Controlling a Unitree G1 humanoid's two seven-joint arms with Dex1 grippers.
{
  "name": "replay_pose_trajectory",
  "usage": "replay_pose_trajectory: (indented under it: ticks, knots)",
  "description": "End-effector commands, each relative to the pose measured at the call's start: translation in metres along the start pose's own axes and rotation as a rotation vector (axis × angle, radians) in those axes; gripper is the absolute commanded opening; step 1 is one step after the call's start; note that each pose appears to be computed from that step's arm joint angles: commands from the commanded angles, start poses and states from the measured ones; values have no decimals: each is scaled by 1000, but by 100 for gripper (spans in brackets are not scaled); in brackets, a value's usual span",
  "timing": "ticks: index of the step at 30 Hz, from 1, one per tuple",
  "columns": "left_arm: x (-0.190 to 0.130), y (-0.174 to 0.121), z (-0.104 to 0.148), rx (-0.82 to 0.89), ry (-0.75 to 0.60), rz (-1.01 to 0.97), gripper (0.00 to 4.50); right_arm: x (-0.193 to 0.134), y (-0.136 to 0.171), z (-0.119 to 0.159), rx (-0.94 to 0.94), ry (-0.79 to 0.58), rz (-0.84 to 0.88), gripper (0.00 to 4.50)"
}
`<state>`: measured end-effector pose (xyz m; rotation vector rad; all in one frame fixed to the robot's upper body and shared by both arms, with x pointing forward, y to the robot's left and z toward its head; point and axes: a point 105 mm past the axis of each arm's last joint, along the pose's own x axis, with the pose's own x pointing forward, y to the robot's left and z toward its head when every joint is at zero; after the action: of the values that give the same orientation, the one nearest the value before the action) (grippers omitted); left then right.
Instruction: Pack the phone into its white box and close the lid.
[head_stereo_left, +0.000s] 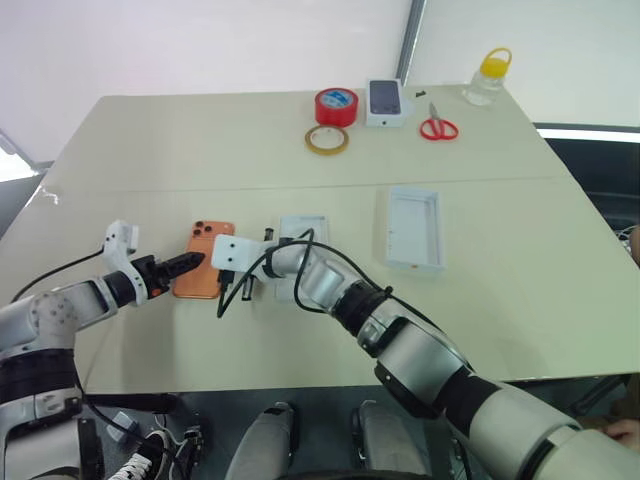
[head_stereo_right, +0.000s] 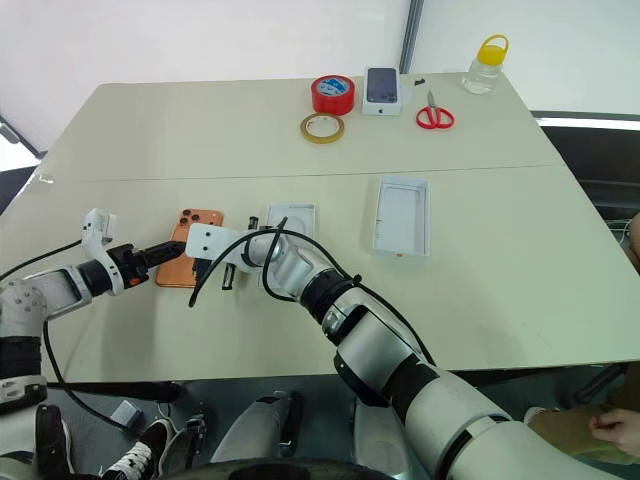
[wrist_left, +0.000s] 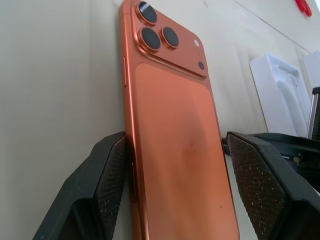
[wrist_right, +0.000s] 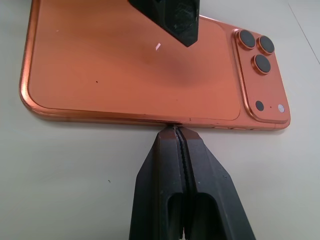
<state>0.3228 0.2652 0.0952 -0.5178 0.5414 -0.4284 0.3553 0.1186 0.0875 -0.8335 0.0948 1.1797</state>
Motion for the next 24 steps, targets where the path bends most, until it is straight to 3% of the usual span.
replay_pose_trajectory:
  ticks: [1,6,9,13,24]
  knots:
    - [15,-9,-24,-53,95,-66,327,8,12,23,-29,-41,26,3]
    - [17,-10,-18,-77,64,-73,327,8,13,22,-36,-45,20,3]
    - [15,-11,-15,-113,45,-86,243,8,14,21,-38,-44,21,0]
    - [14,-10,-18,-103,53,-74,53,8,14,22,-39,-49,23,0]
    - [6,-9,-15,-155,8,-71,53,8,14,23,-50,-58,14,0]
